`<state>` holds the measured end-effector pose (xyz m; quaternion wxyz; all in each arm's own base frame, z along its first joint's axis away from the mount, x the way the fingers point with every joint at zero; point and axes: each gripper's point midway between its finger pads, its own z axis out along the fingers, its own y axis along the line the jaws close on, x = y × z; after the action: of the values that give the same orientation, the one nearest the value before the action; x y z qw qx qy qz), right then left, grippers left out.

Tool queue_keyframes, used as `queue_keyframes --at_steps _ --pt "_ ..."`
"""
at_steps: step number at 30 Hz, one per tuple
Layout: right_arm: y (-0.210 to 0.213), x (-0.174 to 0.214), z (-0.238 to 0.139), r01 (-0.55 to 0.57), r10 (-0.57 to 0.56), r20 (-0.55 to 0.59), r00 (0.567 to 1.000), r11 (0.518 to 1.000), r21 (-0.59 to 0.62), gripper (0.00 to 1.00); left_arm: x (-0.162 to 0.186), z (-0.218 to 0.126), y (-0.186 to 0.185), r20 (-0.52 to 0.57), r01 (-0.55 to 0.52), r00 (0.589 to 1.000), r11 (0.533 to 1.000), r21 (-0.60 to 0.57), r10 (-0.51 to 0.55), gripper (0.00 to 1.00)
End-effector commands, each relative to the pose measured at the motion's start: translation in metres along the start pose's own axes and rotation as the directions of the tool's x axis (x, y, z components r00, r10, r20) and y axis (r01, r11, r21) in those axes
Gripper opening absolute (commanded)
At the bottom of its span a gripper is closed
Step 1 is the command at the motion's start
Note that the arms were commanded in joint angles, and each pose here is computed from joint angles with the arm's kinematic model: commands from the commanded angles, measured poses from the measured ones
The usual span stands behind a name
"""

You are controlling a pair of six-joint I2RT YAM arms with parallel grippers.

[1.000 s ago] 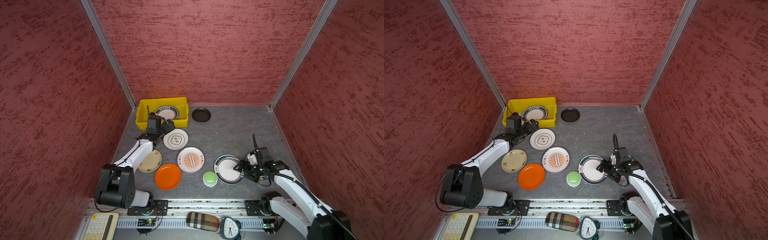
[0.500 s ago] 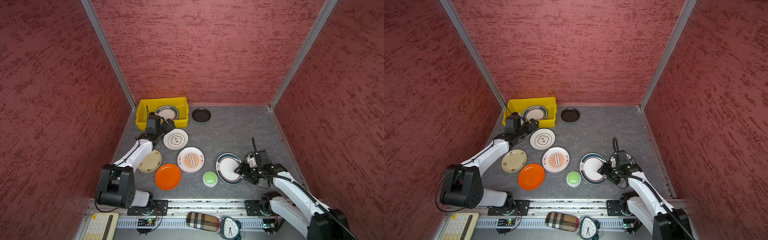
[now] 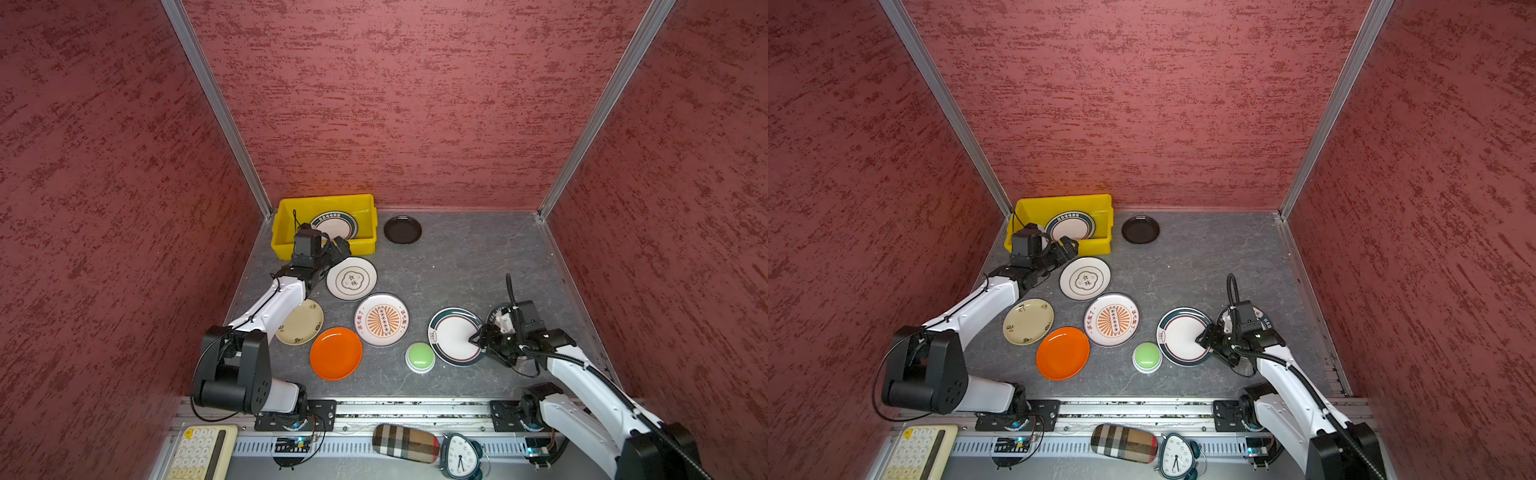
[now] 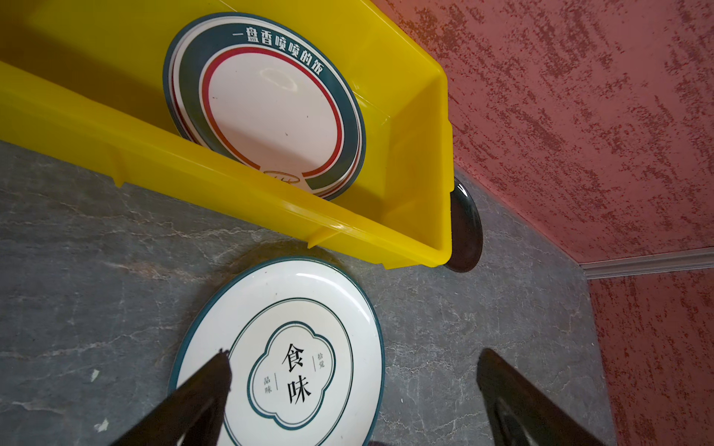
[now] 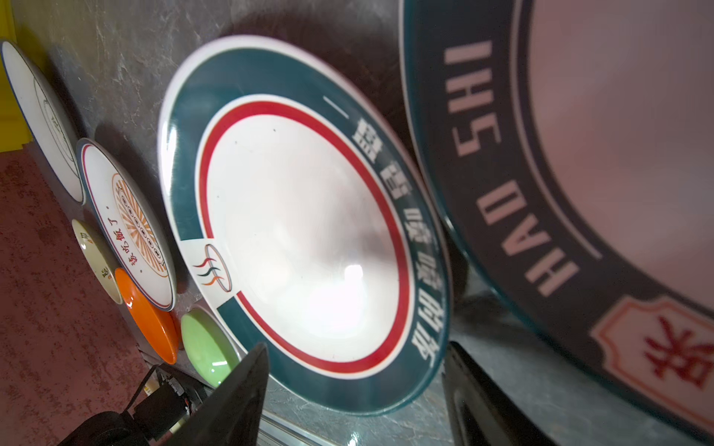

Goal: Place the plates into the plastic bin on the countertop
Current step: 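Grip the rim of the second green-and-red-rimmed plate with the right gripper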

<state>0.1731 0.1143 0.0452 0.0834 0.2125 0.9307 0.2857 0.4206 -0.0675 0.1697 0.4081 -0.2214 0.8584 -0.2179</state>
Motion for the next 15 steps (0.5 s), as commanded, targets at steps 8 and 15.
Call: queue_keyframes --at_steps 8,15 --pt "0.003 -0.008 0.010 -0.025 0.027 0.045 0.999 0.998 -0.053 0.58 -0.006 -0.002 0.000 0.003 0.003 1.000 1.000 0.004 -0.003 1.00" --pt "-0.001 -0.011 0.016 -0.044 0.048 0.066 0.997 0.997 -0.061 0.51 -0.006 -0.004 0.000 0.000 0.006 1.000 1.000 0.006 -0.006 0.99"
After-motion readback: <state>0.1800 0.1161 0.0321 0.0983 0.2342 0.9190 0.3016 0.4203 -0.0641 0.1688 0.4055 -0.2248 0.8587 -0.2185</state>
